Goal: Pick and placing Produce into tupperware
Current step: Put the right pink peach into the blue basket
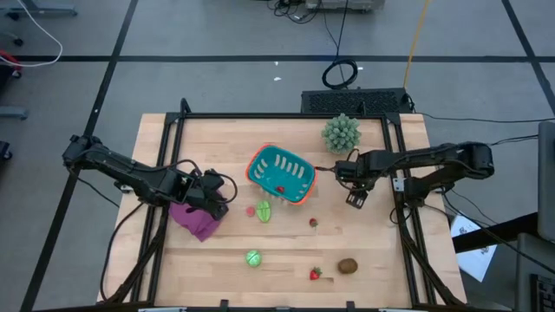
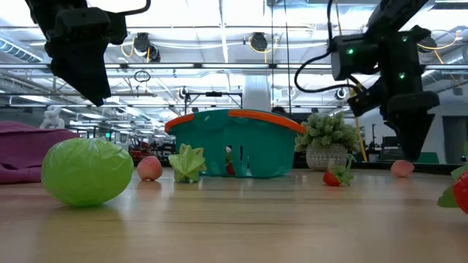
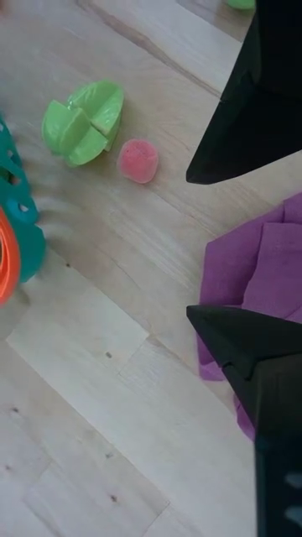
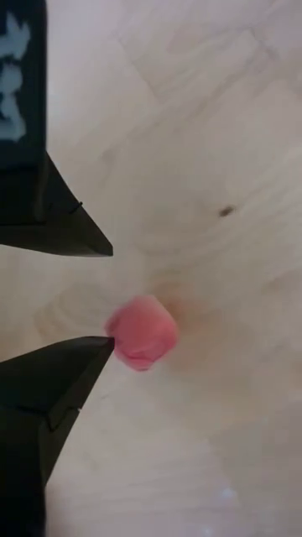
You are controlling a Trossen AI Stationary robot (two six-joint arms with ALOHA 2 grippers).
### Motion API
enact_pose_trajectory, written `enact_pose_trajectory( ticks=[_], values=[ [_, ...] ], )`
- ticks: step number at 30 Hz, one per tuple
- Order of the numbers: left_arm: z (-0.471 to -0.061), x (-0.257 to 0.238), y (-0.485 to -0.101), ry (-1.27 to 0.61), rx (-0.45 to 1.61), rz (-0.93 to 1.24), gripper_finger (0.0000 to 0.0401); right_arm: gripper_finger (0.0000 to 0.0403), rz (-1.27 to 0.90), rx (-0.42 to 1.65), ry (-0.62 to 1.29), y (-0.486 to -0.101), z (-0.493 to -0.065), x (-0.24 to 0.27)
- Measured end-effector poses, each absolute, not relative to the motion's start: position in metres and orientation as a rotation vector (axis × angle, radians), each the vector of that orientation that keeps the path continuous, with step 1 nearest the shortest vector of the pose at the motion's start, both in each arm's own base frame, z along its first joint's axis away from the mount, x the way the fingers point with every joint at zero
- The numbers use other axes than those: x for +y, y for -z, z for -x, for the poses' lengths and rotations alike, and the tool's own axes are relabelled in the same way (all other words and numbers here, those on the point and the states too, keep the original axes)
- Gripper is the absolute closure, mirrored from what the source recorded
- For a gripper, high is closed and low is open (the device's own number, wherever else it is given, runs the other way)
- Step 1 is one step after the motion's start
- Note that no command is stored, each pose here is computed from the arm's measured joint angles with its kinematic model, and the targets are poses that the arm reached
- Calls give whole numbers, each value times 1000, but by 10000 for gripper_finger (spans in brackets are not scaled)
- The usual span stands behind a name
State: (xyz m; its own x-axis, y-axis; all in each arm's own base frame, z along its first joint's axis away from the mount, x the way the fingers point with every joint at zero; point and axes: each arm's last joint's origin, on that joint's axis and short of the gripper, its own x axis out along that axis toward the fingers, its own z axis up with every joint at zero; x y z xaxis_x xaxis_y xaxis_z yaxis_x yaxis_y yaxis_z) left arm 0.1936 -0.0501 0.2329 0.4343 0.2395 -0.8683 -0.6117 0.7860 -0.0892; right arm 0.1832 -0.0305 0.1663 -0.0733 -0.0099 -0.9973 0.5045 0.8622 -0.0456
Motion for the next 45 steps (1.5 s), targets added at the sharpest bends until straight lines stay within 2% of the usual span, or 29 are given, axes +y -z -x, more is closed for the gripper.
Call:
enact_pose_trajectory(
  ticks=[27,36,45],
  values=[
    [-194,-50,-233,-550,989,426,148,243,-479,1543,439,-167,-183,-52],
    [-194,-50,-233,-551,989,426,148,191,-480,1516,435,-167,-184,-55],
    [-194,-50,-233,-551,989,426,148,184,-481,1519,436,-163,-182,-54]
  ],
)
